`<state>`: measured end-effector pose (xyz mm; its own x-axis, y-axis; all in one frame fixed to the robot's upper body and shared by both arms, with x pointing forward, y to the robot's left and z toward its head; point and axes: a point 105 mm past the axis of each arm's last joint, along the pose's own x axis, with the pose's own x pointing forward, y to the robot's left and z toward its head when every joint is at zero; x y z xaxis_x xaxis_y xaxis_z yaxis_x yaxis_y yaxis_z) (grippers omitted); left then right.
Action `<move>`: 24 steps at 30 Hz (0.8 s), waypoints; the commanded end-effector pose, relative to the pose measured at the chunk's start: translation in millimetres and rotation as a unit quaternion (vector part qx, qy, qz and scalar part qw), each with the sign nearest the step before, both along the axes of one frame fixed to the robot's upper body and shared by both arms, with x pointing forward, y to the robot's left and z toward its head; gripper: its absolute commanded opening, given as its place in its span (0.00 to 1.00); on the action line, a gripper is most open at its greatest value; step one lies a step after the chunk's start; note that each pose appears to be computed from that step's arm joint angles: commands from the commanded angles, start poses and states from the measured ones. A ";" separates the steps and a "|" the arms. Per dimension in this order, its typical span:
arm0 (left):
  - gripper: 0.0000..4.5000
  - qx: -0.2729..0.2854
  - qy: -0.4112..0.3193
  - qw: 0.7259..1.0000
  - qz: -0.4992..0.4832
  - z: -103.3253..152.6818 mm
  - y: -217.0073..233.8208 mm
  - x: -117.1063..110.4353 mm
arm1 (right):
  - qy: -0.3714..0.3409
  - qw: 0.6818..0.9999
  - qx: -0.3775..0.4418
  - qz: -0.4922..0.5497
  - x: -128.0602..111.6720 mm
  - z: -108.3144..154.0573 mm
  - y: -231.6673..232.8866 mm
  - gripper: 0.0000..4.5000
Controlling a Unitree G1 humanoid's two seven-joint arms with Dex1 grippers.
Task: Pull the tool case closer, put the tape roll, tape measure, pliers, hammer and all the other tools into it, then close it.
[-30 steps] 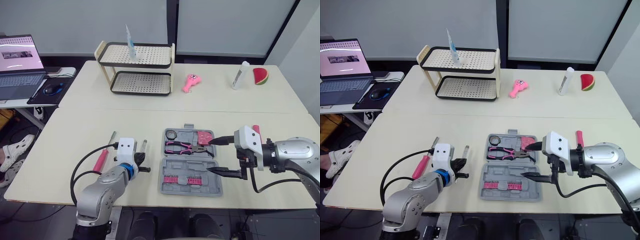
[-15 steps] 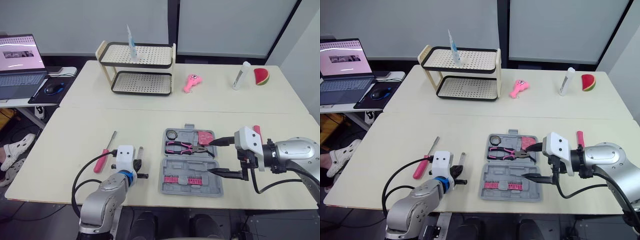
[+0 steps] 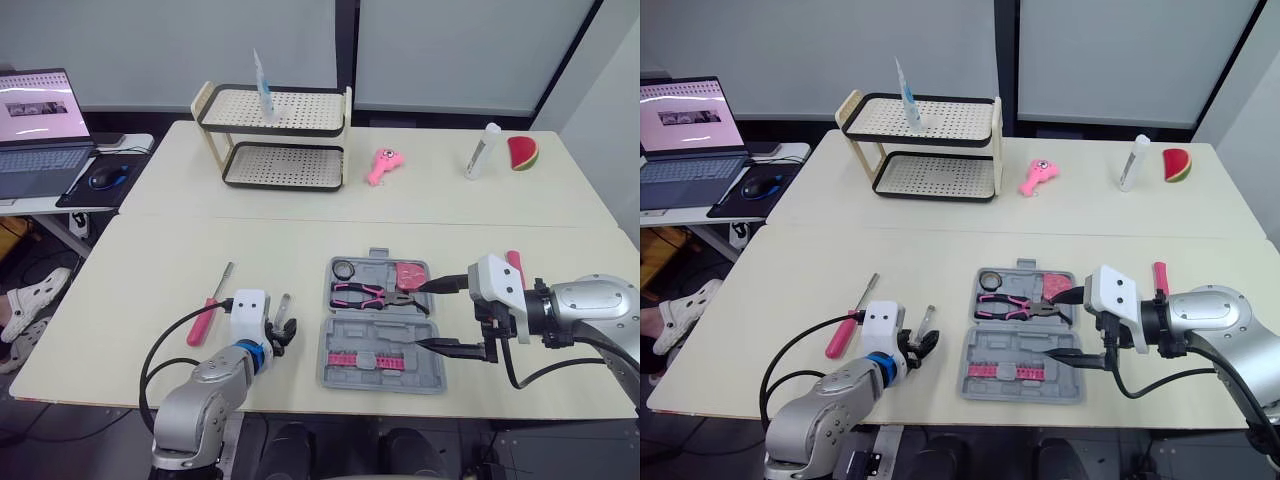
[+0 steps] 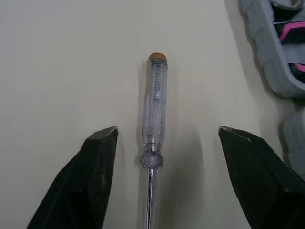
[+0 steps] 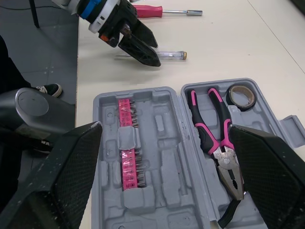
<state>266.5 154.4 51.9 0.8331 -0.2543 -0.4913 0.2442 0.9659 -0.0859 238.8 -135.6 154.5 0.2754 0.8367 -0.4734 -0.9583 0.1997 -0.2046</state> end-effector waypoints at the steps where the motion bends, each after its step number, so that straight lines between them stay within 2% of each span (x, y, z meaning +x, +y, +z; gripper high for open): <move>1: 0.99 0.012 -0.065 0.996 -0.057 39.9 3.7 -4.3 | -0.031 0.999 0.006 0.001 -2.9 13.9 0.6 1.00; 4: 0.99 0.023 -0.092 0.986 -0.135 58.0 0.9 -6.3 | -0.034 0.999 0.008 -0.004 -6.1 12.3 2.3 1.00; 6: 0.99 0.046 -0.119 0.965 -0.230 71.3 -3.8 -6.3 | -0.035 0.999 0.011 -0.007 -9.2 10.6 4.7 1.00; 8: 0.99 0.091 -0.135 0.936 -0.313 77.4 1.7 -2.2 | -0.033 0.999 0.013 -0.011 -11.9 8.7 7.9 1.00; 12: 0.99 0.208 -0.162 0.849 -0.458 83.7 23.4 18.2 | -0.026 0.999 0.013 -0.020 -16.7 2.6 13.3 1.00; 14: 0.99 0.279 -0.173 0.781 -0.532 85.4 31.8 29.2 | -0.018 0.999 0.014 -0.026 -18.8 0.0 16.6 1.00; 16: 0.99 0.349 -0.174 0.688 -0.613 81.7 38.7 35.8 | -0.010 0.999 0.020 -0.034 -19.9 -1.2 21.0 1.00; 18: 0.99 0.395 -0.172 0.592 -0.681 75.1 41.0 40.2 | -0.002 0.999 0.025 -0.044 -20.2 -2.0 25.4 1.00; 23: 0.99 0.440 -0.168 0.429 -0.771 62.2 35.0 50.1 | 0.029 0.998 0.036 -0.048 -24.4 -4.4 36.7 1.00; 24: 0.99 0.445 -0.166 0.408 -0.780 60.2 31.8 52.6 | 0.036 0.997 0.040 -0.046 -25.8 -4.4 38.9 1.00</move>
<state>320.9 181.0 116.0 0.0801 -0.5121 -0.8552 0.5383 -0.6999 0.4695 219.5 -104.3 144.8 0.3447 0.8279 -0.4424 -0.9374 0.3280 -0.1166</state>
